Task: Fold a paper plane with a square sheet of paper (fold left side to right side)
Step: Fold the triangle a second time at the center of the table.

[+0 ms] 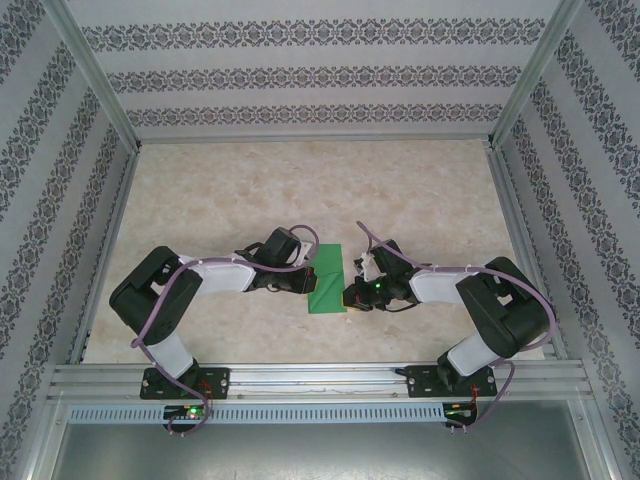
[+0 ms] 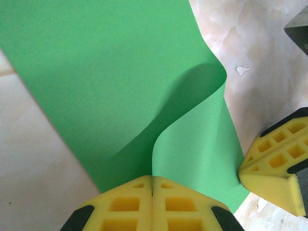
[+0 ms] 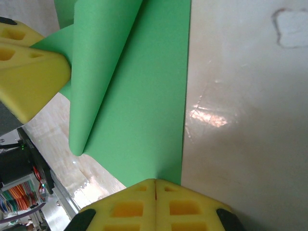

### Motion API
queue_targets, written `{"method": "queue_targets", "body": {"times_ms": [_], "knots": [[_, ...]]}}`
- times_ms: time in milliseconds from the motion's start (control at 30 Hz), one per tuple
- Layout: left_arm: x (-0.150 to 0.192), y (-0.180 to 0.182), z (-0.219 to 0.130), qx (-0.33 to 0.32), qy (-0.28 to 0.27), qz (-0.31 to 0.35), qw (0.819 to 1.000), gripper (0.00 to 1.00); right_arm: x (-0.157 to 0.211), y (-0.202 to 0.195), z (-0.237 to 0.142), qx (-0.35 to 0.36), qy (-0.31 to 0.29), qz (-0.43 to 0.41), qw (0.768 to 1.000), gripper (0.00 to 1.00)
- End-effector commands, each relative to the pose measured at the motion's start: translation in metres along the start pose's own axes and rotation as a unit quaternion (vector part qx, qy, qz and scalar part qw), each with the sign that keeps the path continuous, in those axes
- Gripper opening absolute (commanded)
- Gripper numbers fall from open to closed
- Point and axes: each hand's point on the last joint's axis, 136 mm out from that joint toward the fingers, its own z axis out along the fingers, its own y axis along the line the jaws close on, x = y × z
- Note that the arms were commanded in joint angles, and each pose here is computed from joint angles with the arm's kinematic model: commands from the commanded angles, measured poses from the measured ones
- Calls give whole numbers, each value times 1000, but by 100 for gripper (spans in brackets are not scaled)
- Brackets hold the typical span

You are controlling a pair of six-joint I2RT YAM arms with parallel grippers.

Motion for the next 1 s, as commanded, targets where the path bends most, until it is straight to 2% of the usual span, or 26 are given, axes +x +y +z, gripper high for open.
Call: {"method": "queue_targets", "body": {"times_ms": [0,667,967], "knots": [[-8,7,0,-13,-3,5,1000,0,13,-24,7,45,19,14,999,0],[-10,11,-3,-23,-11,7,1000,0,13,-25,7,47,22,16,999,0],[-11,6,0,-3,-11,9,1000,0,14,-26,8,47,23,17,998,0]]}}
